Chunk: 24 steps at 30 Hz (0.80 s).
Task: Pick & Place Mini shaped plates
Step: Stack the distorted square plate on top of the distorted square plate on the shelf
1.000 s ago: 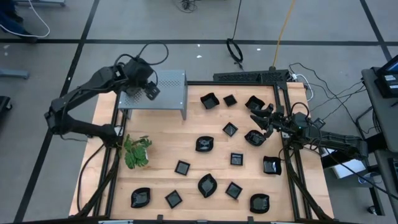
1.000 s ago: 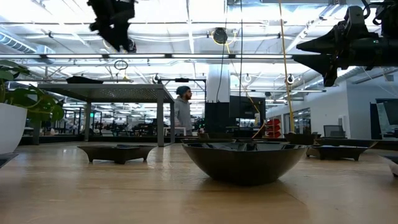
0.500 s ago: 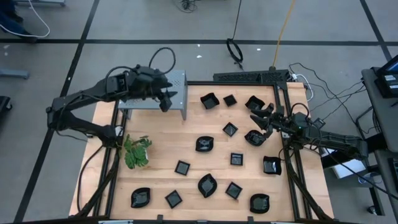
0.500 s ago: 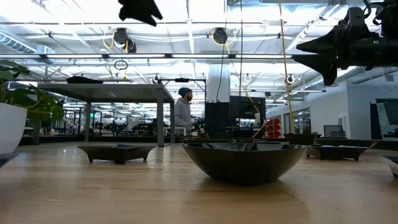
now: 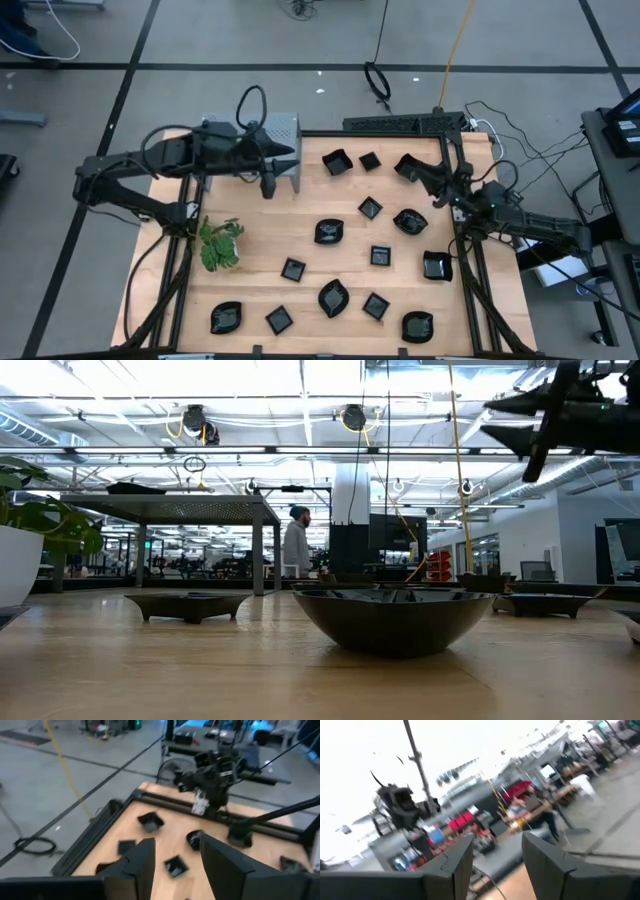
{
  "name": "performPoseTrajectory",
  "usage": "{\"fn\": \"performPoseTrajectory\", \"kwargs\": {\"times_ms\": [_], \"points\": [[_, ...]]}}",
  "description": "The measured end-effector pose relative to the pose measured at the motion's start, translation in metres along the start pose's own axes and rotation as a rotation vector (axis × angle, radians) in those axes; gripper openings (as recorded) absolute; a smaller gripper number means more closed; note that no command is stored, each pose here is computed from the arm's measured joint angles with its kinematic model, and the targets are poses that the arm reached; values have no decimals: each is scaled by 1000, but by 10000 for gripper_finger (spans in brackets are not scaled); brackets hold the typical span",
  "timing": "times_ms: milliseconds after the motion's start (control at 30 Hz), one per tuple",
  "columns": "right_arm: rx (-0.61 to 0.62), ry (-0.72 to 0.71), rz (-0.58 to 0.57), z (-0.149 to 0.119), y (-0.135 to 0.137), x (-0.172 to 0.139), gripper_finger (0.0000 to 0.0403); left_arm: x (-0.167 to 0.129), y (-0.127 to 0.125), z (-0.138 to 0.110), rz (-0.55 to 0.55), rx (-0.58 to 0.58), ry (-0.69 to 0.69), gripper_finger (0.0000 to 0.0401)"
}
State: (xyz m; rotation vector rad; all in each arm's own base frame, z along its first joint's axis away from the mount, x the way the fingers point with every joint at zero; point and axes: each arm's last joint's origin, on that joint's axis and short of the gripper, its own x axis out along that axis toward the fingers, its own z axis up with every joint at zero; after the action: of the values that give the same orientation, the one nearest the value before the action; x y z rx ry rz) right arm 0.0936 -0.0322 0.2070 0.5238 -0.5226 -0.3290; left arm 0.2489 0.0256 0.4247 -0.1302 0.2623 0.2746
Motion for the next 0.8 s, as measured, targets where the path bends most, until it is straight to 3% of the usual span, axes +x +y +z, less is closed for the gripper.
{"fn": "performPoseTrajectory", "kwargs": {"times_ms": [367,567,800], "points": [[92,-148,68,14,8,-1,155,-3,-13,9,-62,-3,-102,152],[166,-153,79,15,8,-1,155,-4,-17,8,-76,0,-102,152],[168,-146,69,14,7,-1,155,-4,-19,8,-85,2,-101,152]]}}
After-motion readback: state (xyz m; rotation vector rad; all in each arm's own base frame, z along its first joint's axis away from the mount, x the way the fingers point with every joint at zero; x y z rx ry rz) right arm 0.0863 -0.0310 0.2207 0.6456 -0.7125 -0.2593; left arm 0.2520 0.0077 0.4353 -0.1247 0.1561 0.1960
